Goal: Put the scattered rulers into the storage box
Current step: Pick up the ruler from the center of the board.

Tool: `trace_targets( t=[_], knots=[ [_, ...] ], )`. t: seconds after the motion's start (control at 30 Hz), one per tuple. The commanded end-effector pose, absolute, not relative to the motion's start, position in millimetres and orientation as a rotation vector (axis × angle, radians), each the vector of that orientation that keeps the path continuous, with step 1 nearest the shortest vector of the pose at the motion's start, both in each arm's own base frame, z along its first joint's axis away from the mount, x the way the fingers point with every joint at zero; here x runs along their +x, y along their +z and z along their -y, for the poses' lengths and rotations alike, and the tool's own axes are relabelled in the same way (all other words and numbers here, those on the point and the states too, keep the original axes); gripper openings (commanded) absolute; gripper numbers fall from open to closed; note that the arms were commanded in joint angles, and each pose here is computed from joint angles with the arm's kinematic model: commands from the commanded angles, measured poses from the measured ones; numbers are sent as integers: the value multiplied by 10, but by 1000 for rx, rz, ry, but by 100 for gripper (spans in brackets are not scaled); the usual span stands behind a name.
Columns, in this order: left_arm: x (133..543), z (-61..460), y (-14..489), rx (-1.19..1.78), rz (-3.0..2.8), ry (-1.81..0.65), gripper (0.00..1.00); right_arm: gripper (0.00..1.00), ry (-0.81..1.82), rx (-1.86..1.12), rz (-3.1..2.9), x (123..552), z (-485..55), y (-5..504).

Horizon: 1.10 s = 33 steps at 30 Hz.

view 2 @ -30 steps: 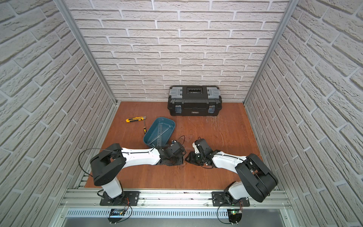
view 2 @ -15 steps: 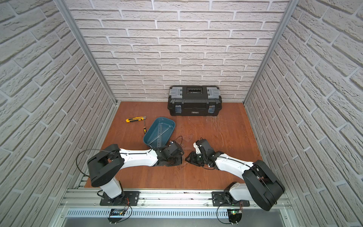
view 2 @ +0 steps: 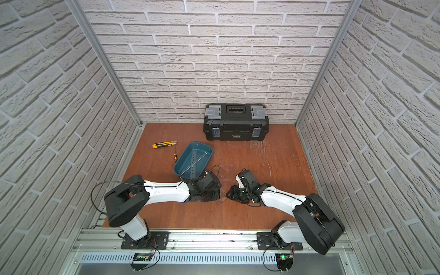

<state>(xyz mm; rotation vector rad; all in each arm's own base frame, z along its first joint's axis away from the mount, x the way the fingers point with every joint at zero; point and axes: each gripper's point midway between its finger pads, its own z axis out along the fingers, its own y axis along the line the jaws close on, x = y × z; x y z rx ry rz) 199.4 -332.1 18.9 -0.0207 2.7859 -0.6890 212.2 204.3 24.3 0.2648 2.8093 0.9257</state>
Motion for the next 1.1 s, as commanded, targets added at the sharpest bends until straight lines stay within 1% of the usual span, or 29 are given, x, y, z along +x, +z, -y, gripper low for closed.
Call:
trace_targets(
  t=[0.0,0.27,0.4,0.57,0.83,1.07],
  knots=[
    [1713,2847,-283,-42,-2962,-436,3,51,960,276,-2813,2127,-2081,143],
    [1709,2837,-285,-44,-2964,-439,2,49,1035,334,-2806,2131,-2154,45],
    [1703,2830,-297,-43,-2967,-435,2,46,1064,328,-2784,2135,-2174,90],
    [1705,2836,-303,-42,-2970,-436,1,40,1141,290,-2717,2190,-2248,251],
    [1705,2833,-300,-45,-2972,-436,1,35,1271,230,-2611,2253,-2376,514],
    [1705,2821,-302,-48,-2972,-435,1,34,1313,191,-2545,2250,-2388,718]
  ],
)
